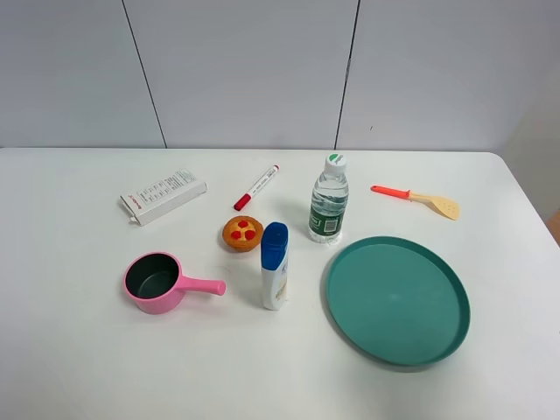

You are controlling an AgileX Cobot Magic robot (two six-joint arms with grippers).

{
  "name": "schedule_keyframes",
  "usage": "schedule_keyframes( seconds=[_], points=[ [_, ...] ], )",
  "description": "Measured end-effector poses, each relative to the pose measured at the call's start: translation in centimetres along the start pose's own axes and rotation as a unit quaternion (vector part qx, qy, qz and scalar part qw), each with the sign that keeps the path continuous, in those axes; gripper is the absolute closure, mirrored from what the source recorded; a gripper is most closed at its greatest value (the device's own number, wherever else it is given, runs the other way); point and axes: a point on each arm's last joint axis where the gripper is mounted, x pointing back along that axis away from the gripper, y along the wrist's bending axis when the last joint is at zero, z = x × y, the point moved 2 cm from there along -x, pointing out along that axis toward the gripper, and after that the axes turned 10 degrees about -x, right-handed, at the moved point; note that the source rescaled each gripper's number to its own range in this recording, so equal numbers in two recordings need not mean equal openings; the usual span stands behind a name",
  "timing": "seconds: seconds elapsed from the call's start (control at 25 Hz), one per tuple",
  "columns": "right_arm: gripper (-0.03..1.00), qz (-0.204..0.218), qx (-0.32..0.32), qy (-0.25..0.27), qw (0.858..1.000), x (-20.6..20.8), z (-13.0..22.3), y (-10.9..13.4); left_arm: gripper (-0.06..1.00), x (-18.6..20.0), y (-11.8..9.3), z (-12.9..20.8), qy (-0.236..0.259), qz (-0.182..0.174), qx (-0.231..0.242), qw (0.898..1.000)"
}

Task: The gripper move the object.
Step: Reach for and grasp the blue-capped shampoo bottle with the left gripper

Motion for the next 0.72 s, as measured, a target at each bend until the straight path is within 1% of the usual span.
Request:
schedule_keyframes(
  seconds=[0.72],
  points=[
    [-0.03,0.000,0.000,0.000,1.000,0.00,0.00,0.00,-0.06,0.00,0.00,0.00,0.000,0.000,0.000,1.000]
  ],
)
